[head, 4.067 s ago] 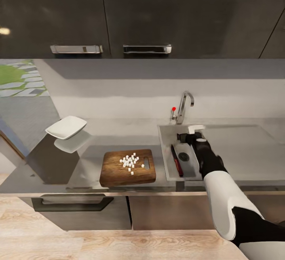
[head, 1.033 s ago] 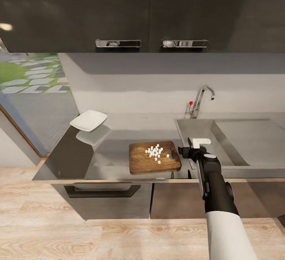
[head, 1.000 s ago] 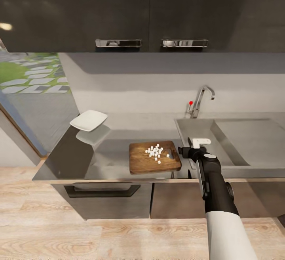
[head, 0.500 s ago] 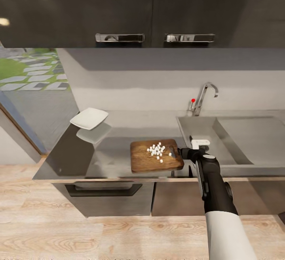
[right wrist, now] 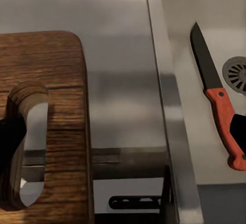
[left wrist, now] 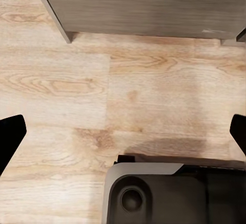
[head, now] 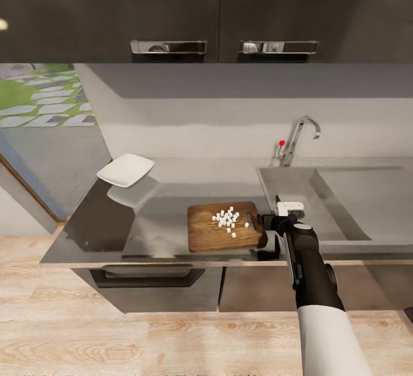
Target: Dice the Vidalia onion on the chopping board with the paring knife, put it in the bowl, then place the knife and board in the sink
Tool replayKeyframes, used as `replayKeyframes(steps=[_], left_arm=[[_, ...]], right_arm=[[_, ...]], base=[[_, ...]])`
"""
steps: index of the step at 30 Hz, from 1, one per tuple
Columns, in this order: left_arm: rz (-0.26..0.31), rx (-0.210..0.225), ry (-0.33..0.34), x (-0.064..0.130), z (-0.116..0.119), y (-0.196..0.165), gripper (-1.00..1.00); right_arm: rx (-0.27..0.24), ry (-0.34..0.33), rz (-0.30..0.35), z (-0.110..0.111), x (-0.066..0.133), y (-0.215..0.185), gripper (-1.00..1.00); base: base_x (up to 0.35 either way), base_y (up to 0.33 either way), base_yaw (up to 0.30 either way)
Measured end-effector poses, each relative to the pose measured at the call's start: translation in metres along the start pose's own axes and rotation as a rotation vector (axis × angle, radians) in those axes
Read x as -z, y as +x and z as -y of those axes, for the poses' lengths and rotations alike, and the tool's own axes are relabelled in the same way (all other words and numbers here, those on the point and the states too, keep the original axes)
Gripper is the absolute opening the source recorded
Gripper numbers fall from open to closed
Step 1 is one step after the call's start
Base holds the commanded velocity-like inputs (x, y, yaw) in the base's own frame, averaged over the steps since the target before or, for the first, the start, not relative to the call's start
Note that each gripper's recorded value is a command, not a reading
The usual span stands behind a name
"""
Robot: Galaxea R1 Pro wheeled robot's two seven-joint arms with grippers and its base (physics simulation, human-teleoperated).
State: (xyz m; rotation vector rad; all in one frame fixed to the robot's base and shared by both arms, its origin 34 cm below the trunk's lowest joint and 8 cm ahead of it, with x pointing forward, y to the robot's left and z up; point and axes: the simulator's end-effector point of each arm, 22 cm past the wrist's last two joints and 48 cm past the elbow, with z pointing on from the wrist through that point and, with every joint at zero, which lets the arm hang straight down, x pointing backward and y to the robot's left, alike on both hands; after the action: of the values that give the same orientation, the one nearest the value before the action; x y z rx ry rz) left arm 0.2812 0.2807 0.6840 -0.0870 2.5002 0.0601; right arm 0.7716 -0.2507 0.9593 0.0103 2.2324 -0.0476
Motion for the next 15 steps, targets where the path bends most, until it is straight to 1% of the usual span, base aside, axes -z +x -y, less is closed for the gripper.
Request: replayKeyframes(steps=[12,15], left_arm=[[-0.019,-0.001,-0.001,0.001,0.0,0.007,1.0],[-0.024,-0.001,-0.001,0.001,0.0,0.009,1.0]], right_arm=[[0.001,0.0,-0.019,0.0,-0.007,0.011,1.0],[0.001,0.0,-0.024,0.0,-0.009,0.013,1.0]], base=[[0.0,0.0,0.0],[0.0,0.067,0.0]])
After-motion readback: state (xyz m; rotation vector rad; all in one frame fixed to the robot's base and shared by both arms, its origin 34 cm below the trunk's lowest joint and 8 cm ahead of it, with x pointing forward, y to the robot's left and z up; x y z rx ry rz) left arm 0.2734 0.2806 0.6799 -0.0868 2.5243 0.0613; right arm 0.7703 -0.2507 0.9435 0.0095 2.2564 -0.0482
